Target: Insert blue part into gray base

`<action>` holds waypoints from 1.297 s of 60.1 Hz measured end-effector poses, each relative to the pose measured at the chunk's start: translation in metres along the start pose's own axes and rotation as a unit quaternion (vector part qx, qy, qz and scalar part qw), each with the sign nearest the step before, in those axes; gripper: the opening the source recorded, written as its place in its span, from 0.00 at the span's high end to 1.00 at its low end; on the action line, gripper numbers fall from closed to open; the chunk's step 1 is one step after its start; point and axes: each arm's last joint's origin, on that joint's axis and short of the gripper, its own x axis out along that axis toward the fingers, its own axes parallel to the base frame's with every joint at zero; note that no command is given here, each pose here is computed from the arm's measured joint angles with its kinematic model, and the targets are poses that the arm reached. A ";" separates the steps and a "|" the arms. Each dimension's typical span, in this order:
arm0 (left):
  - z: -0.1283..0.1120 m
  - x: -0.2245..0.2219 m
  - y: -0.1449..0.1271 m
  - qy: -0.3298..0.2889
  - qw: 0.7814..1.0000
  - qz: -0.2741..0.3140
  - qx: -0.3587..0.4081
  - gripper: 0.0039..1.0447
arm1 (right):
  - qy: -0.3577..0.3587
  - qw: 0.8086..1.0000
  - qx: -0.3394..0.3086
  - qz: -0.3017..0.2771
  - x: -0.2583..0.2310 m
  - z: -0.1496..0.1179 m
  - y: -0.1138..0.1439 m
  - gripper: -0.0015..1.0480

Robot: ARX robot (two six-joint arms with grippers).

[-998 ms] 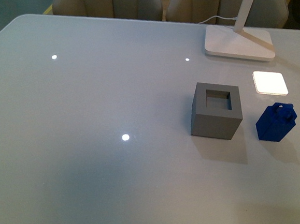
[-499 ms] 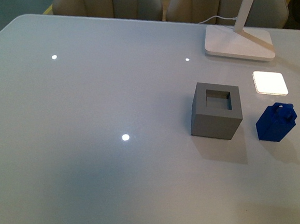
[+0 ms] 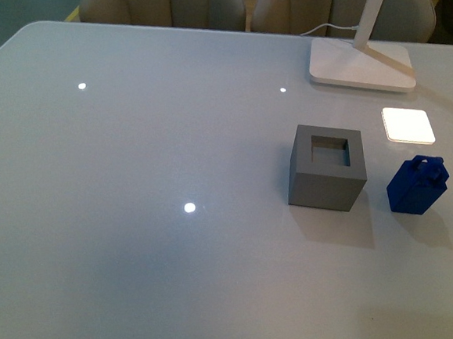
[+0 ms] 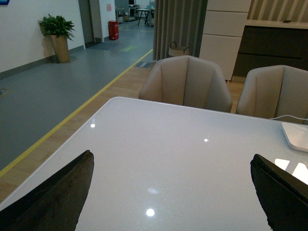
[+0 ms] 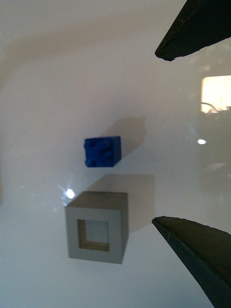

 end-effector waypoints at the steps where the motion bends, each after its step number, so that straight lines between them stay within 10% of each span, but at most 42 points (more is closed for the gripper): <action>1: 0.000 0.000 0.000 0.000 1.000 0.000 0.000 0.07 | 0.007 1.000 0.000 0.003 0.004 0.001 0.001 0.09; 33: 0.000 0.000 0.000 0.000 1.000 0.000 0.000 0.07 | 0.197 0.980 -0.017 -0.031 0.156 0.008 0.013 0.09; 78: 0.000 0.000 0.000 0.000 1.000 0.000 0.000 0.07 | 0.221 0.974 0.000 -0.046 0.214 0.015 0.027 0.09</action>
